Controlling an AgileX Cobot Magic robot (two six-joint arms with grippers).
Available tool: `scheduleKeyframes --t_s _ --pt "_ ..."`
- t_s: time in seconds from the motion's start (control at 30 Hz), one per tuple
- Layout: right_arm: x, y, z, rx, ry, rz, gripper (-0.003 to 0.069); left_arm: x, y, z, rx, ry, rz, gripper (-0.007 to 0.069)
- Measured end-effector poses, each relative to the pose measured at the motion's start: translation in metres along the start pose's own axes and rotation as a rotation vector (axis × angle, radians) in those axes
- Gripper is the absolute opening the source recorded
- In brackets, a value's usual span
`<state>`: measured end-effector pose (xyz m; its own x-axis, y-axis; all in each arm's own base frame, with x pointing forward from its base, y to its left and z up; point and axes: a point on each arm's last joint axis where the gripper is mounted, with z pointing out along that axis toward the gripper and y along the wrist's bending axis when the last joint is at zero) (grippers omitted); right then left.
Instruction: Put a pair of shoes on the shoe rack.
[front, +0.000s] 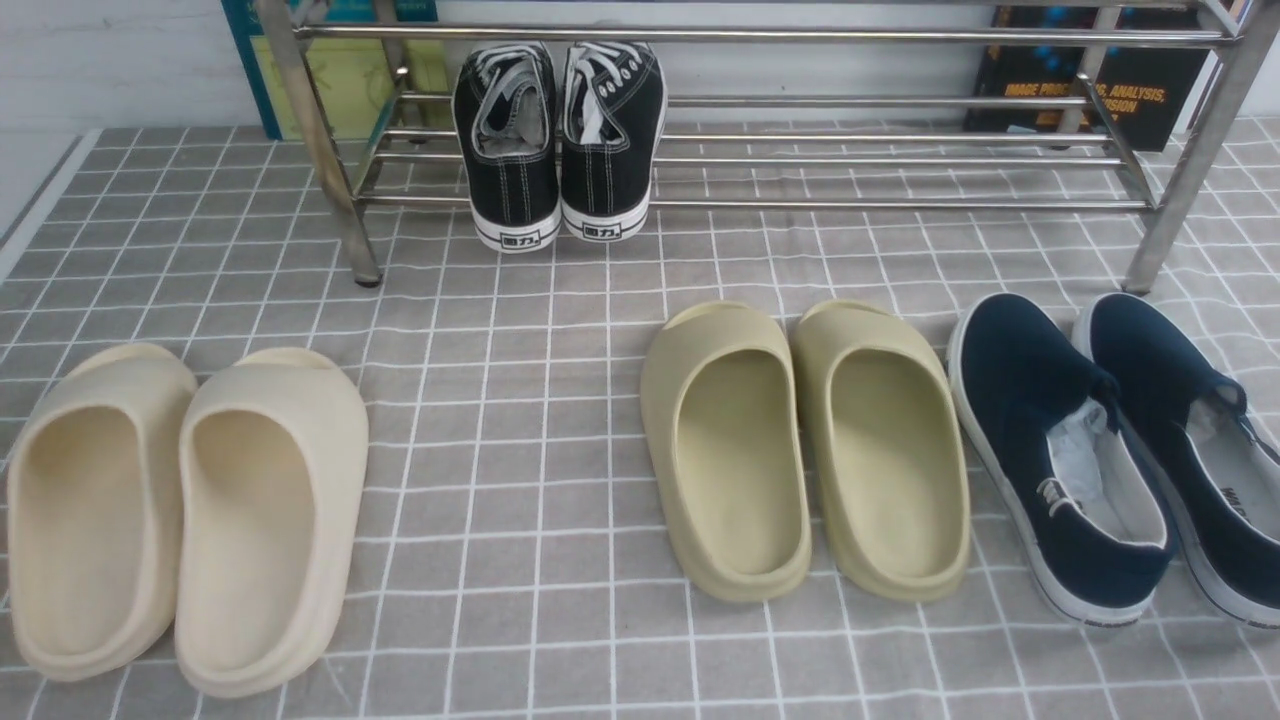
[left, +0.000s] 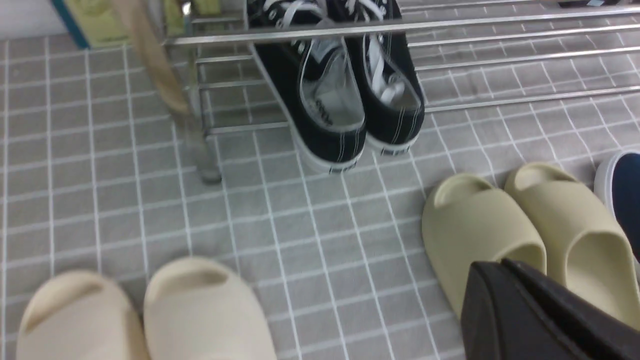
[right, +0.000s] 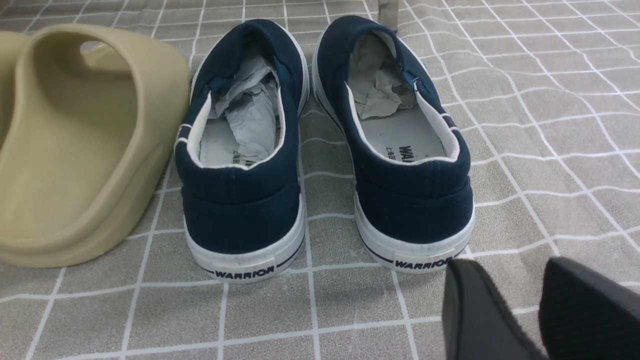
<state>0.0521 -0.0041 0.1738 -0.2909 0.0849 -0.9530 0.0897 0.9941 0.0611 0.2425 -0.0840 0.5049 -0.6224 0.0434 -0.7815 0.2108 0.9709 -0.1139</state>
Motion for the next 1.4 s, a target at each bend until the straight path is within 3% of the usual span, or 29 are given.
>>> scheduleKeyframes --t_s 0.17,0.4,0.73,0.9,1.4 --pt "0.0 0.0 0.0 0.0 0.0 0.0 0.0239 0.043 0.008 -0.027 0.004 -0.007 -0.037 -0.0013" --pt "0.0 0.0 0.0 0.0 0.0 0.0 0.0239 0.136 0.03 -0.069 -0.031 -0.044 -0.097 -0.0013" --pt "0.0 0.0 0.0 0.0 0.0 0.0 0.0239 0.22 0.05 -0.118 -0.038 -0.165 -0.205 -0.0013" --pt "0.0 0.0 0.0 0.0 0.0 0.0 0.0239 0.242 0.054 -0.127 -0.055 -0.123 -0.216 -0.0013" --pt "0.0 0.0 0.0 0.0 0.0 0.0 0.0239 0.237 0.053 -0.105 -0.037 -0.223 -0.158 -0.0013"
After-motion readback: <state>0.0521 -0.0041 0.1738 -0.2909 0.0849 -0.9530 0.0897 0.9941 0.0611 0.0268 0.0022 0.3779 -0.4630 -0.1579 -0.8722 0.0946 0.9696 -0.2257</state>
